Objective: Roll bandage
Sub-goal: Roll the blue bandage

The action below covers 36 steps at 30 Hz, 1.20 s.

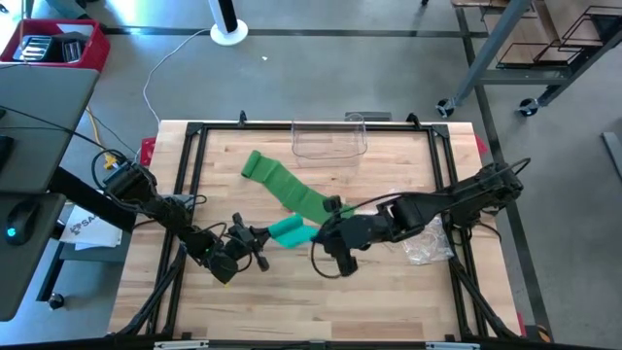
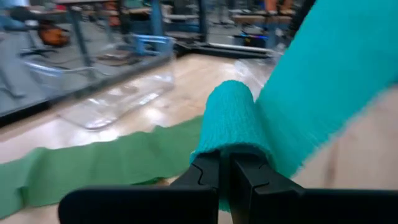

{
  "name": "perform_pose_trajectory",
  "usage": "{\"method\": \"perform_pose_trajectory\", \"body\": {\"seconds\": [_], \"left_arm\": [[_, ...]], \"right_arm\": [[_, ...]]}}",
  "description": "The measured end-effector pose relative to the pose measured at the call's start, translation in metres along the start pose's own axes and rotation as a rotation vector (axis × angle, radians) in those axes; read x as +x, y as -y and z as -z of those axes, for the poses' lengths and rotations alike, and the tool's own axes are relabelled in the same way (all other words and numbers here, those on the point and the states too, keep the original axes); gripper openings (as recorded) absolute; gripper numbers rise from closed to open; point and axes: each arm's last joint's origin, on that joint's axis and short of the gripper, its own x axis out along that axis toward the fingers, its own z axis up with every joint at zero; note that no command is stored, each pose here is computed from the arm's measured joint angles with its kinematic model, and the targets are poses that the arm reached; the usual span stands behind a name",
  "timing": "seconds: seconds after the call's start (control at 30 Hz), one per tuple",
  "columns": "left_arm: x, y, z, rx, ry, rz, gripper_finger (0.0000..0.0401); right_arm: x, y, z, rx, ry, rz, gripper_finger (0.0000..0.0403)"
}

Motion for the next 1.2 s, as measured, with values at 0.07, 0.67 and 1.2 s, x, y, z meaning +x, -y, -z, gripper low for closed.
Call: {"method": "perform_pose_trajectory", "body": {"seconds": [0.07, 0.67, 1.2], "left_arm": [[0.0, -0.001, 0.0, -0.009, 0.015, -0.036, 0.0001], [0.012, -0.006, 0.0, -0.036, -0.008, -0.047, 0.0001], [0.014, 0.008, -0.008, -0.012, -0.077, 0.116, 0.0001]], "right_arm": [[-0.001, -0.008, -0.001, 0.002, 0.017, -0.11, 0.0], [-0.021, -0.041, -0.01, -0.064, 0.049, -0.113, 0.0], [-0.017, 0.034, -0.004, 0.056, 0.064, 0.175, 0.0]]}}
